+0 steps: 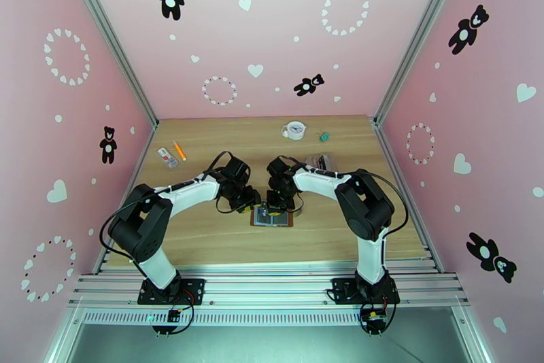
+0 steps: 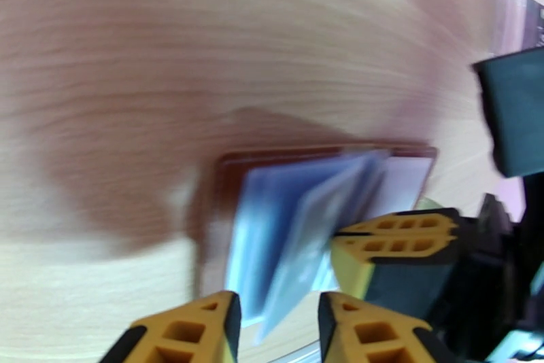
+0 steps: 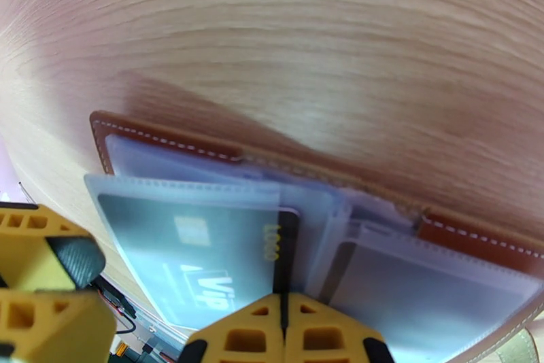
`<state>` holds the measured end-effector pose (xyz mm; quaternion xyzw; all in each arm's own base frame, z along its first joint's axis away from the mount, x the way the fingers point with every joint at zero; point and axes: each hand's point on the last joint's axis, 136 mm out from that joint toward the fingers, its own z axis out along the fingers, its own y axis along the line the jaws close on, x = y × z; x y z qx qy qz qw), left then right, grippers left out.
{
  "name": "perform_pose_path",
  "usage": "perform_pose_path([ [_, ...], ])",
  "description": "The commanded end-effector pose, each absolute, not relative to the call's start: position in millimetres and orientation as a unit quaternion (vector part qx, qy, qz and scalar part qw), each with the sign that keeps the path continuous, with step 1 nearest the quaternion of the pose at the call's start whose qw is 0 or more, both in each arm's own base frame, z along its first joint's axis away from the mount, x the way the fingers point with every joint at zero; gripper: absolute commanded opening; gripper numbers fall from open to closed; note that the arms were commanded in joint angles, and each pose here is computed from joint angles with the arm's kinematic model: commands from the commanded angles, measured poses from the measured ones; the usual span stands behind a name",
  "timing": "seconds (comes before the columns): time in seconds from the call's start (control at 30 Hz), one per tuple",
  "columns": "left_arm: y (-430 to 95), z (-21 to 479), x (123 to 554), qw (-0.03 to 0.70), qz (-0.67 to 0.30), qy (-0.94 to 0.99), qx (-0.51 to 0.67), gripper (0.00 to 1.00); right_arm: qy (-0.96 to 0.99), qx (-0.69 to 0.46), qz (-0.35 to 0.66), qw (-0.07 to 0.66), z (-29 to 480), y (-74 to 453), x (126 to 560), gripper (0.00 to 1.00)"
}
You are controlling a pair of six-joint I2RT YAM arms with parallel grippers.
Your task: Put the credit cards into the card holder
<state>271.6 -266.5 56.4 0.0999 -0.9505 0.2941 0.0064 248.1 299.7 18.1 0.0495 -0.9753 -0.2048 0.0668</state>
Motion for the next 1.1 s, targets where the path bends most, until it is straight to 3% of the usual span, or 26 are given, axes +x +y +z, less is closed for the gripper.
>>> perform_pose_path([
  [0.0,-281,63,276,0.007,0.315,-0.945,0.091,0.36,-0.980,0.046,-0.168,0.093,-3,285,234,0.00],
  [1.07,-277,30,264,0.022,0.261,-0.962,0.075,0.35,-0.980,0.041,-0.169,0.094,-5,286,233,0.00],
])
